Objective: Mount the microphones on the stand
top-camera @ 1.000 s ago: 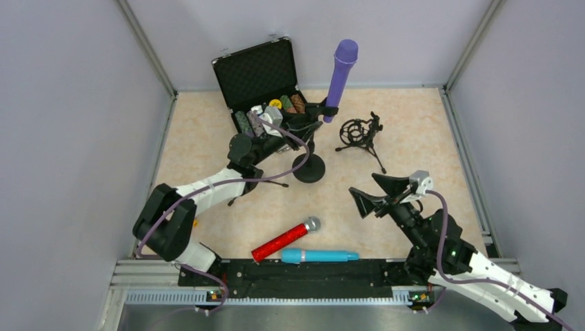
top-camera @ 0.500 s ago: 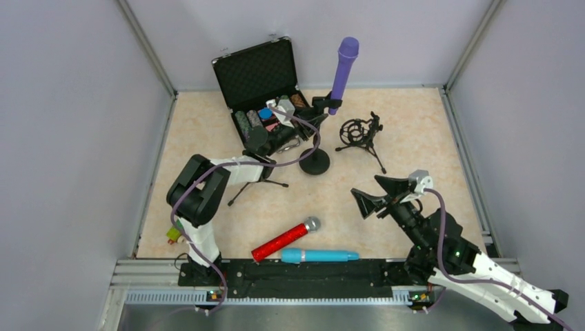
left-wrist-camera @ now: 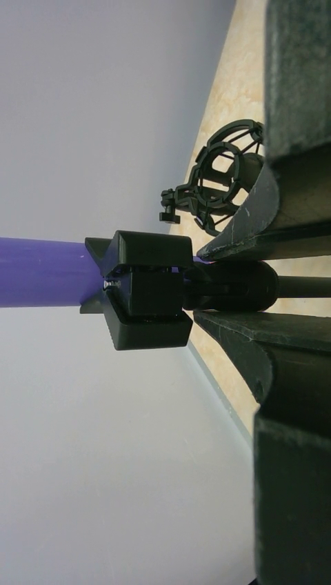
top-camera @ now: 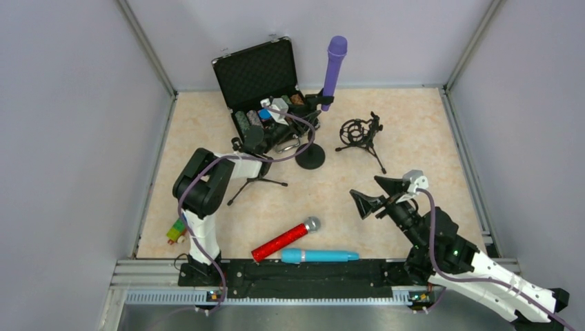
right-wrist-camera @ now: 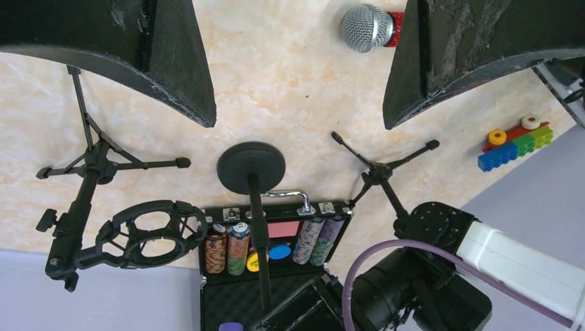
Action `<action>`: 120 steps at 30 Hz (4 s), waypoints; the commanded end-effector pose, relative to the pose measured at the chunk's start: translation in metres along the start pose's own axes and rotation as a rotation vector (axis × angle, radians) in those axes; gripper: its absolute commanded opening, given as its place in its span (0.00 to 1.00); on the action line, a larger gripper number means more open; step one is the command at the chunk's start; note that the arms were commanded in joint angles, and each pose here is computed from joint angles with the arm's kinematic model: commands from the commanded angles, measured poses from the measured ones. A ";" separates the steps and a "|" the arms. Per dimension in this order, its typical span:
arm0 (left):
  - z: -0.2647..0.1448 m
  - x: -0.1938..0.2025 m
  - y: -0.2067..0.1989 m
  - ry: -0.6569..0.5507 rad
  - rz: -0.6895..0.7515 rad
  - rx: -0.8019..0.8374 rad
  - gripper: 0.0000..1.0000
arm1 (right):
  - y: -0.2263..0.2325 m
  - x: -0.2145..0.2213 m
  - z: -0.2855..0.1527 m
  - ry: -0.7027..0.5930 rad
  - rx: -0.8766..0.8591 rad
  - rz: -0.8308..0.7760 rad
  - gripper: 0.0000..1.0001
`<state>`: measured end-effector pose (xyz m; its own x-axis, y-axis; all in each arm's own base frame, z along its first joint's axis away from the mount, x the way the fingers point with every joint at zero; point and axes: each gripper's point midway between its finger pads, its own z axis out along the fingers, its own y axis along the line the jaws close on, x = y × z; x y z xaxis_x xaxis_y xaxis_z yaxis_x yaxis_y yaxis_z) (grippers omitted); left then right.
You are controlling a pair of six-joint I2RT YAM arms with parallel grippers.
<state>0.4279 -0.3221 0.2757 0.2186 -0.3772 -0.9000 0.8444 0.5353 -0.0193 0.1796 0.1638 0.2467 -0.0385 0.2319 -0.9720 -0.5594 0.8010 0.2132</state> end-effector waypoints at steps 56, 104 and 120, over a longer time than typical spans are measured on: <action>-0.064 -0.097 -0.063 0.106 0.420 0.000 0.99 | 0.019 -0.008 0.034 0.175 0.053 0.034 0.96; -0.145 -0.035 -0.104 0.672 0.406 0.183 0.99 | -0.108 0.020 0.147 0.314 0.023 0.681 0.99; -0.149 -0.034 -0.106 0.679 0.449 0.204 0.94 | -0.122 0.043 0.179 0.276 -0.028 0.820 0.93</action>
<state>0.2589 -0.2525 0.2289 0.2082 0.4354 -0.8758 0.8550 0.3538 0.3792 0.3890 0.1747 0.1680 -0.6901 0.5664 -0.4505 -0.1814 0.4672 0.8653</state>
